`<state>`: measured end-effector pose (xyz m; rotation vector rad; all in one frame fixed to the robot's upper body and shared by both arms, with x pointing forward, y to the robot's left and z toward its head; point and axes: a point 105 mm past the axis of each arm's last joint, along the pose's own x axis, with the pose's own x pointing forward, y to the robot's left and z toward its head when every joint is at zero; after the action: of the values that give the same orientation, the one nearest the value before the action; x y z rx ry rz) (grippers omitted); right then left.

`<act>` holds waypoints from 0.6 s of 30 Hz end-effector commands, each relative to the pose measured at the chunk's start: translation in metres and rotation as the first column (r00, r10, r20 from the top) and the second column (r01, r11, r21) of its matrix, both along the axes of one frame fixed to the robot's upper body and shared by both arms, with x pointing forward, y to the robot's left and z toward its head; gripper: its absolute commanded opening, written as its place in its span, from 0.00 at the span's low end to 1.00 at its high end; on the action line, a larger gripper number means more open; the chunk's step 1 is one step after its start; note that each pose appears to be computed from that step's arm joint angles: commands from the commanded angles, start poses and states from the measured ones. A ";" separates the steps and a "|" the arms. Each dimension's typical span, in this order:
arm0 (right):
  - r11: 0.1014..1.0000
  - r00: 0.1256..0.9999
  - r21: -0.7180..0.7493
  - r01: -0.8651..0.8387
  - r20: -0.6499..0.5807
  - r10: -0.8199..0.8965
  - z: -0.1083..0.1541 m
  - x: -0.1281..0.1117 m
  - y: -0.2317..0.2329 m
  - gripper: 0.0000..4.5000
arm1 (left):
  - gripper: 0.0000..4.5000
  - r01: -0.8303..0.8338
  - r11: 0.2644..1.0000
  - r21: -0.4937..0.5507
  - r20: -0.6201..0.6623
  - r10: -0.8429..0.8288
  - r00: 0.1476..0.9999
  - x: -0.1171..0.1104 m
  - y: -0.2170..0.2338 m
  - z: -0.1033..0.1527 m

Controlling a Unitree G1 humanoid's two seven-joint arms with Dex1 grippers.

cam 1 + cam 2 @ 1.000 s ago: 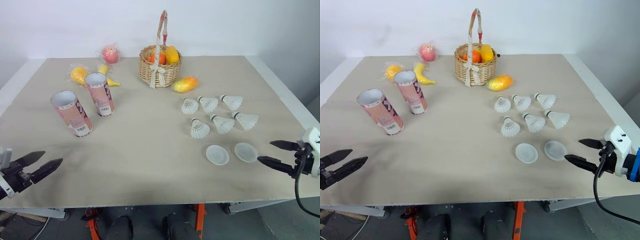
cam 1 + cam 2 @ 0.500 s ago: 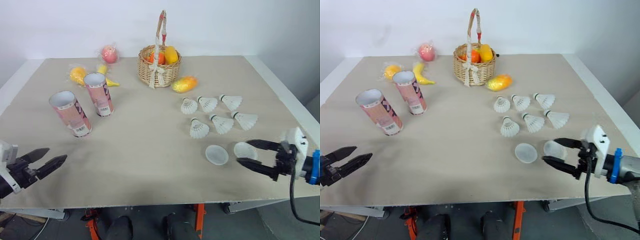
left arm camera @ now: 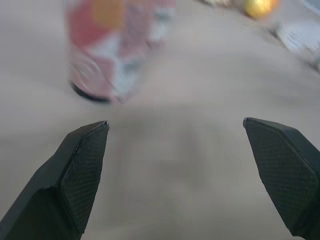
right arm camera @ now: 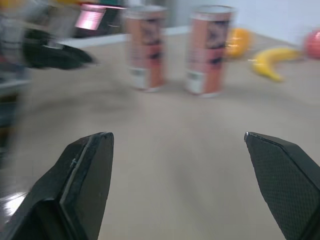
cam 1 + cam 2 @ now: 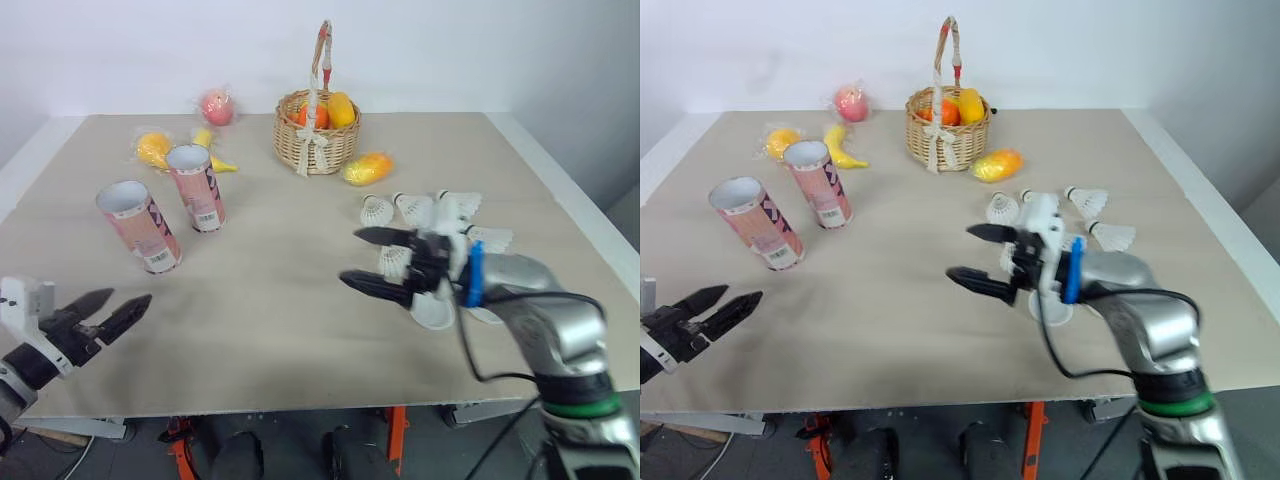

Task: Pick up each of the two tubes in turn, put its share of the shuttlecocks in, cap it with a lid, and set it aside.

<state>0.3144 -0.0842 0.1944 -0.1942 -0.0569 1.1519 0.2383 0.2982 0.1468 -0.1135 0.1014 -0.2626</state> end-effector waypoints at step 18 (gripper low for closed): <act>0.996 0.994 0.061 0.065 0.088 -0.071 -0.011 0.007 0.026 1.00 | 1.00 -0.003 0.993 0.117 0.070 -0.005 0.998 0.085 0.000 -0.020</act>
<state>0.3268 -0.0596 0.1658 -0.1801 -0.0874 1.0663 0.3198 0.2969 0.1221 -0.0296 0.0594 -0.2443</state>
